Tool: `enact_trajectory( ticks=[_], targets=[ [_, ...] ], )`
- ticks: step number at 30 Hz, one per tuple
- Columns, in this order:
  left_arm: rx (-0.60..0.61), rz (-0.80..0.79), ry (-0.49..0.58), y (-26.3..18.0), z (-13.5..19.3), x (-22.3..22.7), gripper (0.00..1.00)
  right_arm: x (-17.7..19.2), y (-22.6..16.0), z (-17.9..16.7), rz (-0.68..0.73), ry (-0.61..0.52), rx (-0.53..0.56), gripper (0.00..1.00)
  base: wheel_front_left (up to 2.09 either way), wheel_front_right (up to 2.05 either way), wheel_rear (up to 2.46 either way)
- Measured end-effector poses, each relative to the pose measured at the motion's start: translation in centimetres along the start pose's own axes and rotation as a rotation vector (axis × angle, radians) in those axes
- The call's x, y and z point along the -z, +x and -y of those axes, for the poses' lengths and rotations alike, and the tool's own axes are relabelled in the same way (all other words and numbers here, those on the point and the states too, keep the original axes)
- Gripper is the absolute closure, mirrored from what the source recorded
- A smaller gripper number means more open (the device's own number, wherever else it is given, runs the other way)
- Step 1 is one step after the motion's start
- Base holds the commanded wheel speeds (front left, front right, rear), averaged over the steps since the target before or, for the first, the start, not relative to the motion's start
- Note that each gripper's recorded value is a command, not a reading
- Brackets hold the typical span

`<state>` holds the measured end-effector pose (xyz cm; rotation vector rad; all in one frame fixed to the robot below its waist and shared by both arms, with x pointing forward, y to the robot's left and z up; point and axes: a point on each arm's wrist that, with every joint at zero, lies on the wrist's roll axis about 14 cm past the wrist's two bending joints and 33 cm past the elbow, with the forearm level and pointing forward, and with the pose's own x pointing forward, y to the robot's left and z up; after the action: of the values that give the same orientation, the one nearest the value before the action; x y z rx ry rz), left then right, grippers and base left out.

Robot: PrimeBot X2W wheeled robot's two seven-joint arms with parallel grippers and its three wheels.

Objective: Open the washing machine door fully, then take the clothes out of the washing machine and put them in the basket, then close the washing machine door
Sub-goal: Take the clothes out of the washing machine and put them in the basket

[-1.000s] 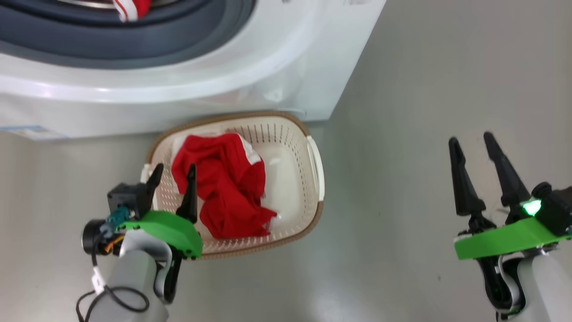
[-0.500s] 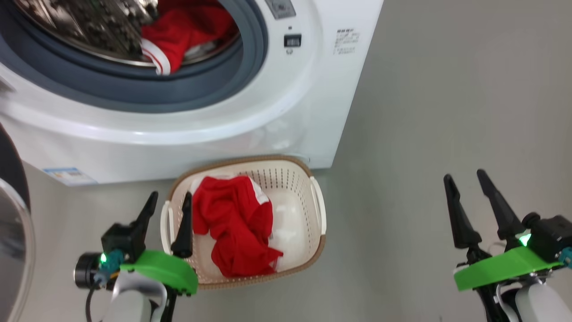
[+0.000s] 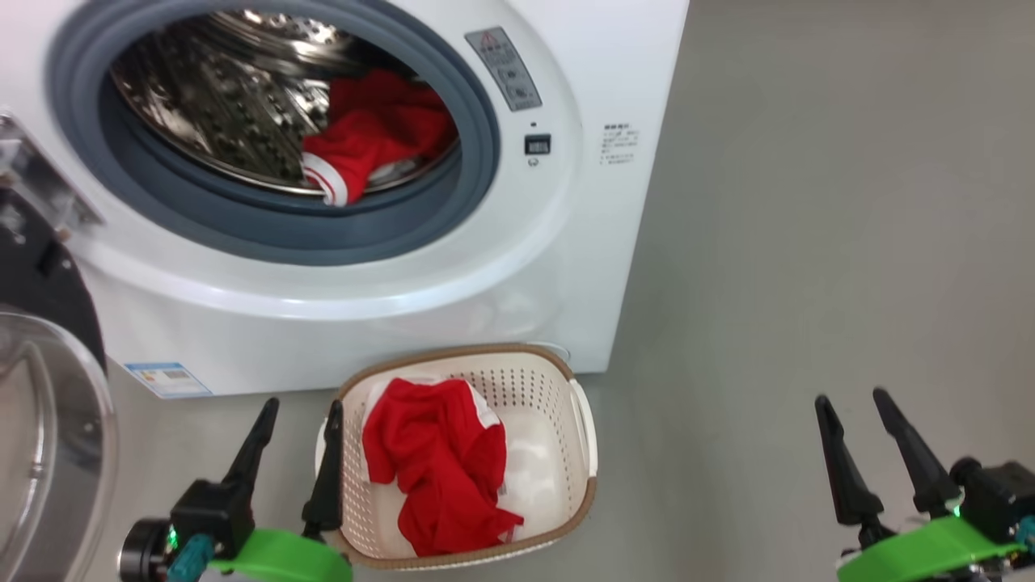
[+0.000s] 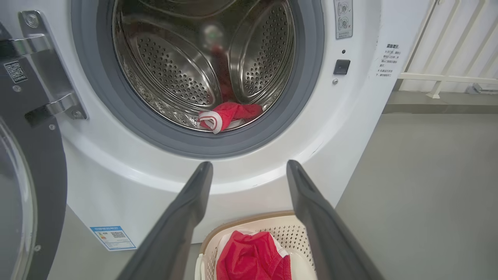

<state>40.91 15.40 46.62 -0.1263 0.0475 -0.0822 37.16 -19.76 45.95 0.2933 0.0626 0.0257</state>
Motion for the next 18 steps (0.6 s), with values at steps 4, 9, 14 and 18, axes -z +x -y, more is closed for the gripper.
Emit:
enact_trajectory(
  ticks=[4,9,14,18],
  targets=[
    [-0.021,0.027,0.008,-1.5,-0.7,-0.9,0.00,0.1,-1.0,-0.1,-0.004,0.000,-0.002,0.00,0.00,0.00,0.00],
    [-0.054,0.035,0.015,-3.4,-1.8,-1.0,0.00,-0.5,-1.2,-0.2,0.015,0.000,-0.004,0.00,0.00,0.00,0.00],
    [-0.080,0.036,0.018,-4.5,-2.6,-1.0,0.00,-0.4,-1.9,0.6,0.012,0.001,0.023,0.00,0.00,0.00,0.00],
    [-0.086,0.030,0.021,-4.7,-2.8,-0.8,0.00,0.2,-2.1,0.7,-0.005,0.006,0.031,0.00,0.00,0.00,0.00]
  ],
)
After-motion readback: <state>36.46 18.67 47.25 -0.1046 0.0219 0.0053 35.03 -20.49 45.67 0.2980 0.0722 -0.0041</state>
